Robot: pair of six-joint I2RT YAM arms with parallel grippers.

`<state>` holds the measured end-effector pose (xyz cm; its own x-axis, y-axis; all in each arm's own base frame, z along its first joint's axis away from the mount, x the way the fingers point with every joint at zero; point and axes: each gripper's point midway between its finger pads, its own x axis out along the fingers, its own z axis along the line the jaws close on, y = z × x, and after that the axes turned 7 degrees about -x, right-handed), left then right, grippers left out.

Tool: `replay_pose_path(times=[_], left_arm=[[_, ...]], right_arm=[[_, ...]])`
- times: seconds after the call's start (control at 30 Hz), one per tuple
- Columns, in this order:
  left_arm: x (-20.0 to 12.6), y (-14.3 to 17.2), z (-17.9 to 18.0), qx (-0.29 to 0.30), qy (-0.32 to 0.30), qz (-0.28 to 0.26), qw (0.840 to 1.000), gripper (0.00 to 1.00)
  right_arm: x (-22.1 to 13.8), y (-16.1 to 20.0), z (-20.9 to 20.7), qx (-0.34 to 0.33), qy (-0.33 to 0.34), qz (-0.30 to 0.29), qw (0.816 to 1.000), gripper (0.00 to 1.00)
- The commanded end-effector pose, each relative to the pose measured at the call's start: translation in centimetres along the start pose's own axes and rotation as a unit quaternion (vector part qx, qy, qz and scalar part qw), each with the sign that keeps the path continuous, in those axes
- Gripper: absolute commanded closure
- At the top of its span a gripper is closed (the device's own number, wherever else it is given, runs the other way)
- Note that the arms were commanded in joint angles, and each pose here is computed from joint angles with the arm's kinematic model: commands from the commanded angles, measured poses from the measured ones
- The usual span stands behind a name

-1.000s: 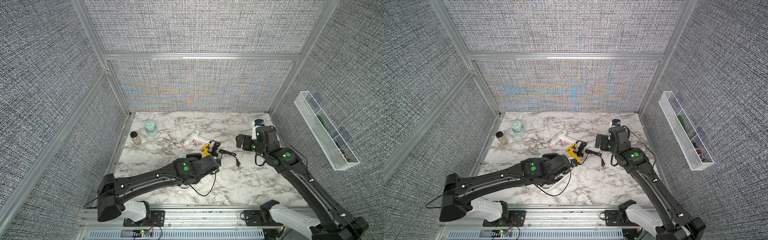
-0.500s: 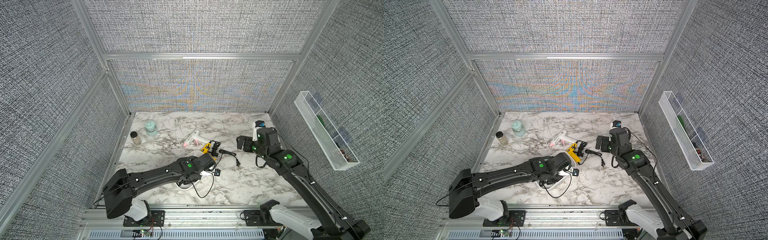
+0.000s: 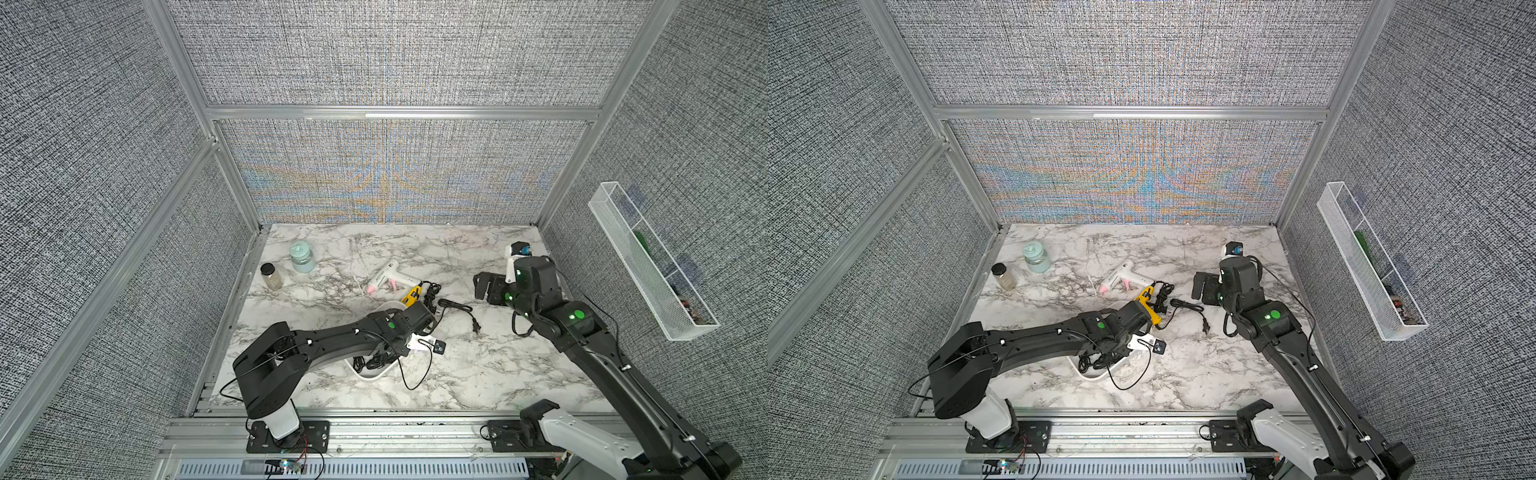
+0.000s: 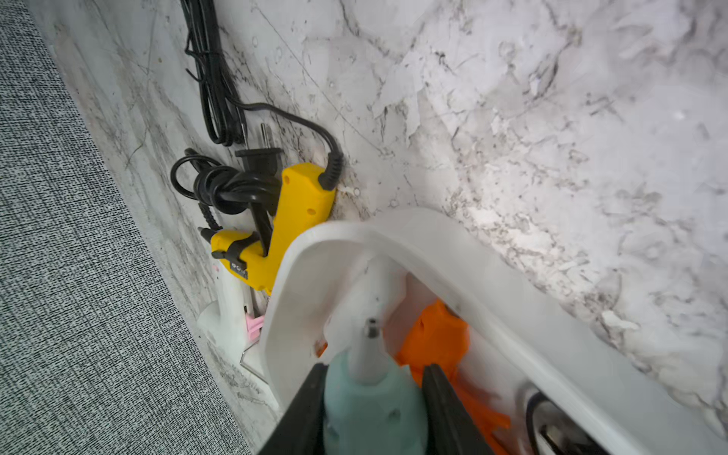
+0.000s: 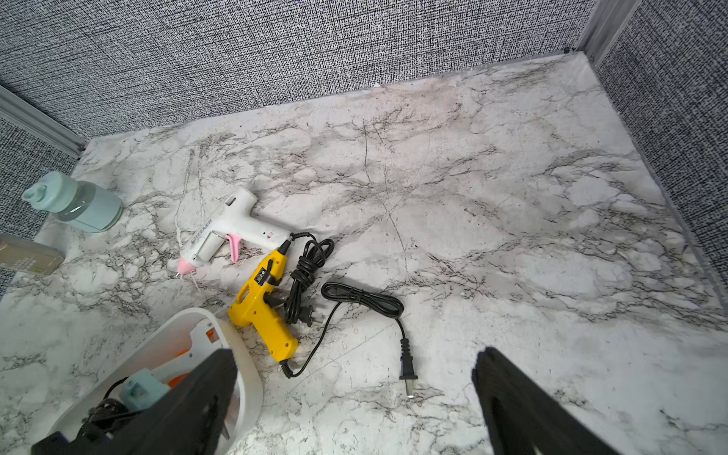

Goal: Put the hot melt glue gun into the storage box
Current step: Place the hot melt adhesive gun in the storage box.

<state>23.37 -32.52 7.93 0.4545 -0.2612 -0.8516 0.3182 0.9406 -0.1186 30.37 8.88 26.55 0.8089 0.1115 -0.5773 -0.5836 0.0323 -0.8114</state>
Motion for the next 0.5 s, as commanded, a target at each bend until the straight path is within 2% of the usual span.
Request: replay_pose_path(times=[0.0, 0.2, 0.47], left_arm=[[0.1, -1.1, 0.4, -0.010, 0.003, -0.023, 1.000, 0.89], [-0.4, -0.8, 0.5, -0.025, 0.005, -0.018, 1.000, 0.65], [-0.7, -0.1, 0.0, -0.026, 0.005, -0.013, 1.000, 0.46]], right_arm=[[-0.1, -0.3, -0.3, -0.003, 0.008, -0.007, 1.000, 0.01], [-0.1, -0.4, -0.4, -0.003, 0.009, -0.009, 1.000, 0.01], [0.1, -0.8, -0.1, -0.001, 0.004, -0.011, 1.000, 0.01]])
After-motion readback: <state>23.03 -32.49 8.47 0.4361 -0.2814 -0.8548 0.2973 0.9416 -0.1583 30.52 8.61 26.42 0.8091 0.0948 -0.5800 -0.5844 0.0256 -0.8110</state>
